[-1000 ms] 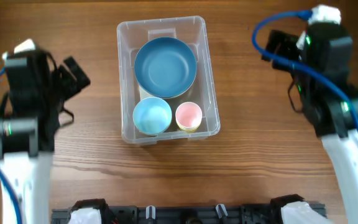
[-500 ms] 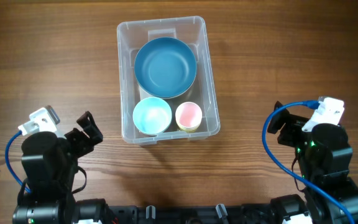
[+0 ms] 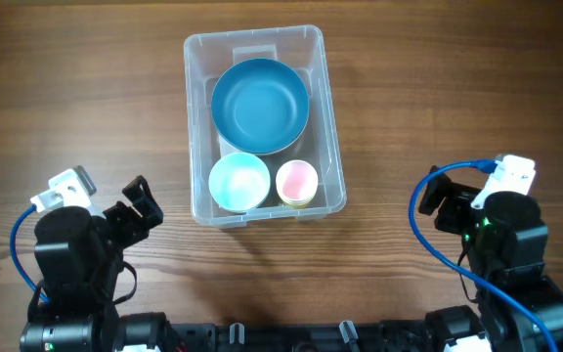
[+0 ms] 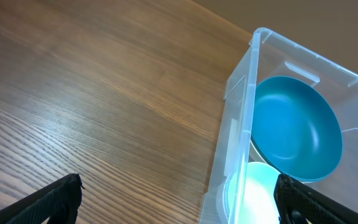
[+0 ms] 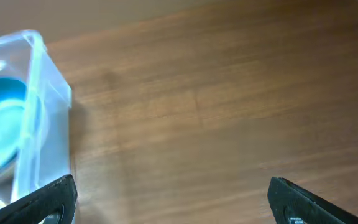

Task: Pack container

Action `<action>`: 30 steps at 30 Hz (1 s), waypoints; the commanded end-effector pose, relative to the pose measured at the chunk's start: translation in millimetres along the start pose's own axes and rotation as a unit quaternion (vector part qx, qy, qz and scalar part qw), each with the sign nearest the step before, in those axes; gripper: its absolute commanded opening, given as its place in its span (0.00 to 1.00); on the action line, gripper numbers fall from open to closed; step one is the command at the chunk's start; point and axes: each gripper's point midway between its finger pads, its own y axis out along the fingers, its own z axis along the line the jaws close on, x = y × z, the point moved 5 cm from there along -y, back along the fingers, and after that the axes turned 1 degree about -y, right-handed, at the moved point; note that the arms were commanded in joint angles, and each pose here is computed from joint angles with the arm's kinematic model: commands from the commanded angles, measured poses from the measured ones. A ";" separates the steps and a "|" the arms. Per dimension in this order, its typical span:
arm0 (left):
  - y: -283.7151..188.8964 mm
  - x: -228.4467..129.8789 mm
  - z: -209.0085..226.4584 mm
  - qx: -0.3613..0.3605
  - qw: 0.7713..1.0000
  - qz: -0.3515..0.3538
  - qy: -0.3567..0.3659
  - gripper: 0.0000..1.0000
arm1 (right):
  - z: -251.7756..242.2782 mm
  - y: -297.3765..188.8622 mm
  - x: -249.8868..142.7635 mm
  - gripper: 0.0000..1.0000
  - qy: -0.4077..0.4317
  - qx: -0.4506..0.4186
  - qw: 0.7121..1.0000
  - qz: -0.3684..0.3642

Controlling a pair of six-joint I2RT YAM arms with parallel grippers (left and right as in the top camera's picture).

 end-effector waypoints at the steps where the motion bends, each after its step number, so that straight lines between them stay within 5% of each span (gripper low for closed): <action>1: 1.5 -0.9 -0.6 -0.003 1.000 0.004 0.005 1.00 | 0.4 -0.6 -9.0 1.00 -0.012 0.006 1.000 0.020; 9: 1.5 -1.3 -0.4 -0.003 1.000 0.005 0.005 1.00 | 24.7 -14.1 -22.3 1.00 -0.169 0.142 0.973 -0.059; 17: 1.5 -1.3 -0.4 -0.003 1.000 0.005 0.005 1.00 | 22.3 -12.5 -57.4 1.00 -0.154 0.181 0.957 -0.165; 27: 1.5 -1.3 -0.4 -0.003 1.000 0.005 0.005 1.00 | 27.5 17.1 -44.7 1.00 -0.137 0.168 0.916 -0.339; 30: 1.5 -1.3 -0.4 -0.003 1.000 0.005 0.005 1.00 | 26.6 28.4 -54.2 1.00 -0.136 0.166 0.916 -0.339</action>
